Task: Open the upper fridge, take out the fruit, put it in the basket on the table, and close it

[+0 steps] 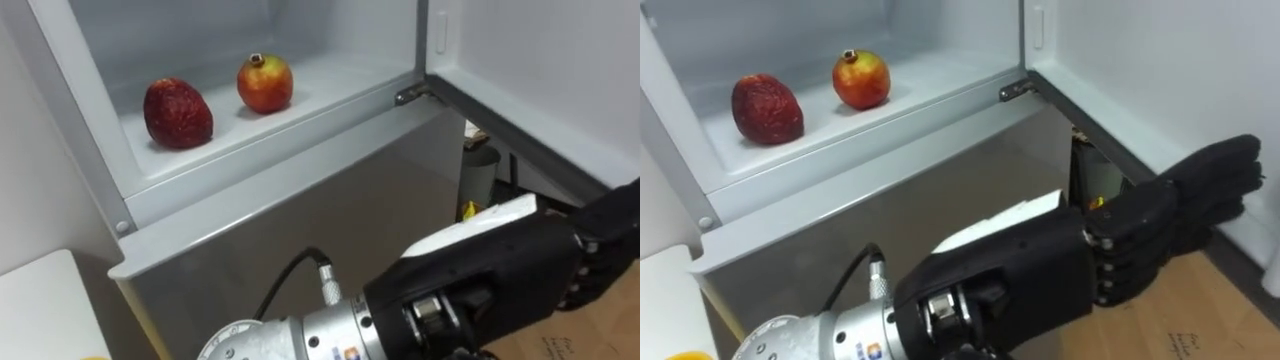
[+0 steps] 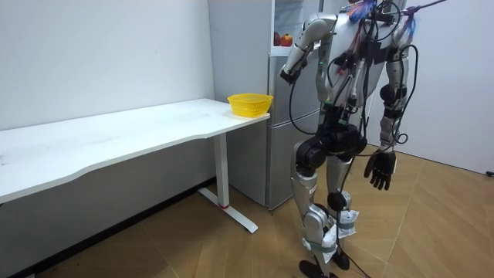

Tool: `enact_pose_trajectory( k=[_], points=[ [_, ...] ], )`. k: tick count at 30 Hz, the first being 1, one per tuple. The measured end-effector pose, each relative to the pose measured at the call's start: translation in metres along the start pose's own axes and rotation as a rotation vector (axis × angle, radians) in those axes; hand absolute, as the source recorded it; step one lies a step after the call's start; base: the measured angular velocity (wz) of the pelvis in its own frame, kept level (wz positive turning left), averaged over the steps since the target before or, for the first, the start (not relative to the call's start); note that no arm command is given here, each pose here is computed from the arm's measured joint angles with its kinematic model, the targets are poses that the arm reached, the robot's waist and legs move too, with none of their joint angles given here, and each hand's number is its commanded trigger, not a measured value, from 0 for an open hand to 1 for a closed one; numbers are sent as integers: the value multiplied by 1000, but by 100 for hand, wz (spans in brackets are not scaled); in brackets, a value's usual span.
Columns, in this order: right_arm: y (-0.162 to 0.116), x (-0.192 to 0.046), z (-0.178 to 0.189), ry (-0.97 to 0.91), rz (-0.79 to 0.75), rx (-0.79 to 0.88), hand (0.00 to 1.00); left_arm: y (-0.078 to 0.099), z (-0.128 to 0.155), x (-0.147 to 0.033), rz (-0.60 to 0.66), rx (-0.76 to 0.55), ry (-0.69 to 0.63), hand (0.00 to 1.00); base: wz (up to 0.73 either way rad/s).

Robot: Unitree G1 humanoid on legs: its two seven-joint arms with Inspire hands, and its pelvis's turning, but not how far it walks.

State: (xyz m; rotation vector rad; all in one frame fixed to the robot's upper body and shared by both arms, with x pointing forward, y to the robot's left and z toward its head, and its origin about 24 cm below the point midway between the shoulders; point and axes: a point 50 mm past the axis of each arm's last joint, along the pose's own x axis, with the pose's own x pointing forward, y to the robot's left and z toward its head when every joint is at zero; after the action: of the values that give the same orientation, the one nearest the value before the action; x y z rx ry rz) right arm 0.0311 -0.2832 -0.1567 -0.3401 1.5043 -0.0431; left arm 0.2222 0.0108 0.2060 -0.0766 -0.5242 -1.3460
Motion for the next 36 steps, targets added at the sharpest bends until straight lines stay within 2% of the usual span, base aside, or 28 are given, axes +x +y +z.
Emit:
enact_pose_trajectory(
  k=[12, 18, 21, 25, 26, 28, 31, 36],
  points=[
    [0, 0, -6, 15, 9, -6, 0, 3, 1, 1, 37, 7, -3, 0, 0],
    [0, 0, -15, 43, 5, 38, 0, 9, 13, -7, 63, 81, -4, 0, 0],
    [2, 0, -21, 57, 4, 44, 0, 19, 37, -17, 155, 199, -64, 0, 1],
    [9, 0, -28, 74, 13, 51, 0, 23, 65, -34, 270, 369, -152, 0, 20],
    [11, 0, -28, 72, 10, 49, 0, 24, 66, -38, 293, 388, -159, 0, 20],
    [14, 0, -27, 64, -4, 31, 0, 26, 66, -58, 414, 399, -168, 0, 21],
    [20, 1, -25, 53, 4, -2, 0, 27, 65, -81, 553, 437, -120, 0, 44],
    [20, 2, -13, 10, -22, -23, 0, 34, 79, -104, 765, 591, -117, 0, 32]
  ],
)
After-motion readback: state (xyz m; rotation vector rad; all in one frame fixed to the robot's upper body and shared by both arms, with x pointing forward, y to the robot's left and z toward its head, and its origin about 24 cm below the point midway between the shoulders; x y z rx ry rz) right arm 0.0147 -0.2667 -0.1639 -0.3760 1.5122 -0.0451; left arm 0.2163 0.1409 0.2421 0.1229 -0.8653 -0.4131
